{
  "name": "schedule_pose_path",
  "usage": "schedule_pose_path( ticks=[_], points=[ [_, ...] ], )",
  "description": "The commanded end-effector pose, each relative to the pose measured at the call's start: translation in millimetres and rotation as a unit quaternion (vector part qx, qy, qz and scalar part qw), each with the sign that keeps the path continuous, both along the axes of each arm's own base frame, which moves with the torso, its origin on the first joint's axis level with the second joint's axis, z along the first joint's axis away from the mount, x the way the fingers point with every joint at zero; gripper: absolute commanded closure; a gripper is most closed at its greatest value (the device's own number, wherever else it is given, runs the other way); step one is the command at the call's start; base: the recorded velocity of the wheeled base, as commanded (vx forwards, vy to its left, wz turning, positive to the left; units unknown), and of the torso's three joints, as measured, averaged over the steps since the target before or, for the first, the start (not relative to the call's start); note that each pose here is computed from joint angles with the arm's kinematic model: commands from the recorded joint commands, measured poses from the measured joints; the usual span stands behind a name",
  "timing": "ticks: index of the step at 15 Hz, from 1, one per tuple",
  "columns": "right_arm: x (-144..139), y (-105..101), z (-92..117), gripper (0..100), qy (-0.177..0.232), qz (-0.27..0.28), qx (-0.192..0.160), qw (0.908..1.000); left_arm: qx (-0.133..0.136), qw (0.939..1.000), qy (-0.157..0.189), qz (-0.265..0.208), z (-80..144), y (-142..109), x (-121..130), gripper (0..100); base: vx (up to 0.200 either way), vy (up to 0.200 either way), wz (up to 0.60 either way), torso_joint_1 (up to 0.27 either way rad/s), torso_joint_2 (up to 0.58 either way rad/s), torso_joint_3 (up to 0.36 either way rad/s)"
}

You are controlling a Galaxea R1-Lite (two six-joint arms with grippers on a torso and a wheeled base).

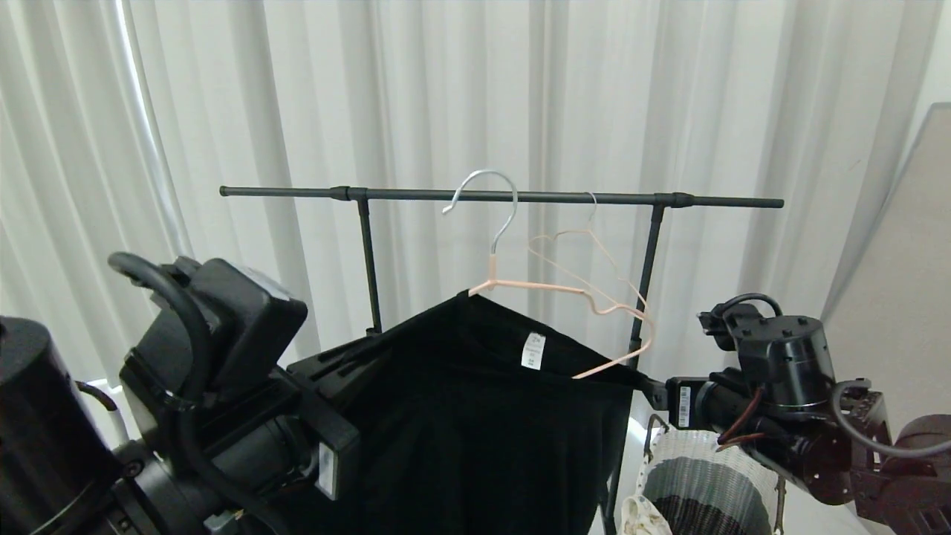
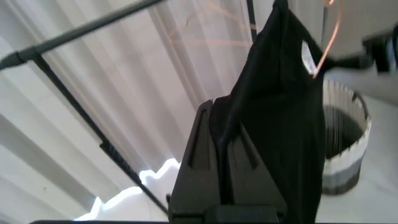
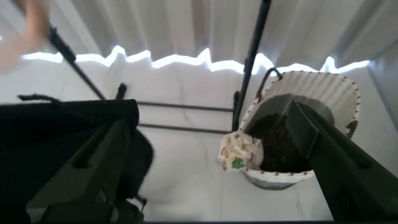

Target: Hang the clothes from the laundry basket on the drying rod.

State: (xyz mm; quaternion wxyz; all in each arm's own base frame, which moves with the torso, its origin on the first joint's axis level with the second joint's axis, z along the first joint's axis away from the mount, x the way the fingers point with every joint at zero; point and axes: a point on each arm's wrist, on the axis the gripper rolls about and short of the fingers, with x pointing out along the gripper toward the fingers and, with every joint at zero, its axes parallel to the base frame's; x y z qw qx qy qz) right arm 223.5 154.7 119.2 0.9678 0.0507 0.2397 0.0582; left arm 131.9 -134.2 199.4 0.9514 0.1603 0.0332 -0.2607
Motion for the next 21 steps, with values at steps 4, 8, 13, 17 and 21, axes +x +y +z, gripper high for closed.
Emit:
schedule_pose_path(
  ticks=[4, 8, 13, 17, 21],
  points=[
    [6, -12, 9, 0, -0.020, -0.020, 0.009, 0.9996, 0.031, 0.9991, 0.029, 0.001, -27, 15, -13, 100, 0.000, 0.000, 0.00, 0.000, 0.00, 0.000],
    [-1, -15, 23, 0, -0.042, 0.006, 0.008, 0.9991, 0.074, 0.9953, 0.063, -0.001, -51, 18, -17, 100, 0.000, 0.000, 0.00, 0.000, 0.00, 0.000],
    [-23, -25, 31, 0, -0.052, 0.073, -0.007, 0.9959, 0.109, 0.9911, 0.076, -0.002, -62, 12, -10, 100, 0.000, 0.000, 0.00, 0.000, 0.00, 0.000],
    [-44, -33, 26, 0, -0.047, 0.152, -0.026, 0.9870, 0.087, 0.9936, 0.072, 0.001, -53, 4, -3, 100, 0.000, 0.000, 0.00, 0.000, 0.00, 0.000],
    [-51, -24, 25, 0, -0.050, 0.190, -0.041, 0.9797, 0.069, 0.9951, 0.071, 0.005, -48, 2, -1, 100, 0.000, 0.000, 0.00, 0.000, 0.00, 0.000]
  ],
)
